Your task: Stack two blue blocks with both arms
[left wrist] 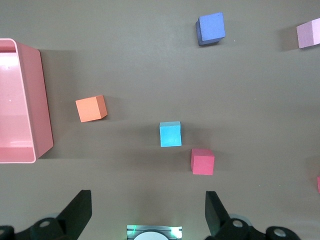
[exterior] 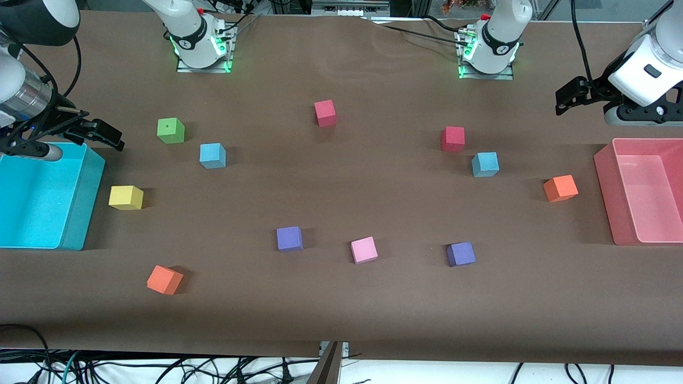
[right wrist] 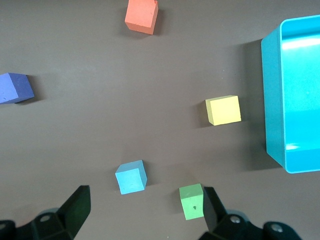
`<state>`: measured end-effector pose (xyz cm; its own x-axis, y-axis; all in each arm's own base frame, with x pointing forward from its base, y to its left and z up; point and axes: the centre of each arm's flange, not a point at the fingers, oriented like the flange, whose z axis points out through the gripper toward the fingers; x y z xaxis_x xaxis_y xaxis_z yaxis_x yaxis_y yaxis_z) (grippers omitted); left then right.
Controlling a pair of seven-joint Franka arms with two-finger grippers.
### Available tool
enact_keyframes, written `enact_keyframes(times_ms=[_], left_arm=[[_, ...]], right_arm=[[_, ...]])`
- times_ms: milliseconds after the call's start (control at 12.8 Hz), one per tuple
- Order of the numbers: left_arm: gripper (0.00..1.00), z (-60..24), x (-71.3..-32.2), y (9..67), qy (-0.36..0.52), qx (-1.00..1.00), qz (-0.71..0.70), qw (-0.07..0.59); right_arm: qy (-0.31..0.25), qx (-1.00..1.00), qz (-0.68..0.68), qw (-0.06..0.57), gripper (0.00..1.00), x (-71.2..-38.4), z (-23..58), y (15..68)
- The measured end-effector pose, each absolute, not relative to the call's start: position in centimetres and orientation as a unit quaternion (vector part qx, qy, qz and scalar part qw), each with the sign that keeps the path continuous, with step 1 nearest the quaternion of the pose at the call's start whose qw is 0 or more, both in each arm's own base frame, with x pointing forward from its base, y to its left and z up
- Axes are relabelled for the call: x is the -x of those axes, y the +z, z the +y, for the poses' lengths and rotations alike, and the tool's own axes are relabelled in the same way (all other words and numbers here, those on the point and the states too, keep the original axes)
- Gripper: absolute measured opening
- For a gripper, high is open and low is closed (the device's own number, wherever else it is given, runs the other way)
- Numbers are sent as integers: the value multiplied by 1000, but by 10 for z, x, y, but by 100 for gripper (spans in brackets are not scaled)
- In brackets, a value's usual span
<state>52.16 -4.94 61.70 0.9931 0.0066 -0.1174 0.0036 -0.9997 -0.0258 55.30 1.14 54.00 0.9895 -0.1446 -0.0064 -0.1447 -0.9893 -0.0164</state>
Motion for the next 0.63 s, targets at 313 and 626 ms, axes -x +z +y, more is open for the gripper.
enact_keyframes(times_ms=[313,626], left_arm=[[100,-52,-521,617,59,998,-1,13],[100,-54,-521,617,59,998,2,13]], right_arm=[[2,998,69,8,100,-553,14,540],[0,998,68,8,100,-553,14,542]])
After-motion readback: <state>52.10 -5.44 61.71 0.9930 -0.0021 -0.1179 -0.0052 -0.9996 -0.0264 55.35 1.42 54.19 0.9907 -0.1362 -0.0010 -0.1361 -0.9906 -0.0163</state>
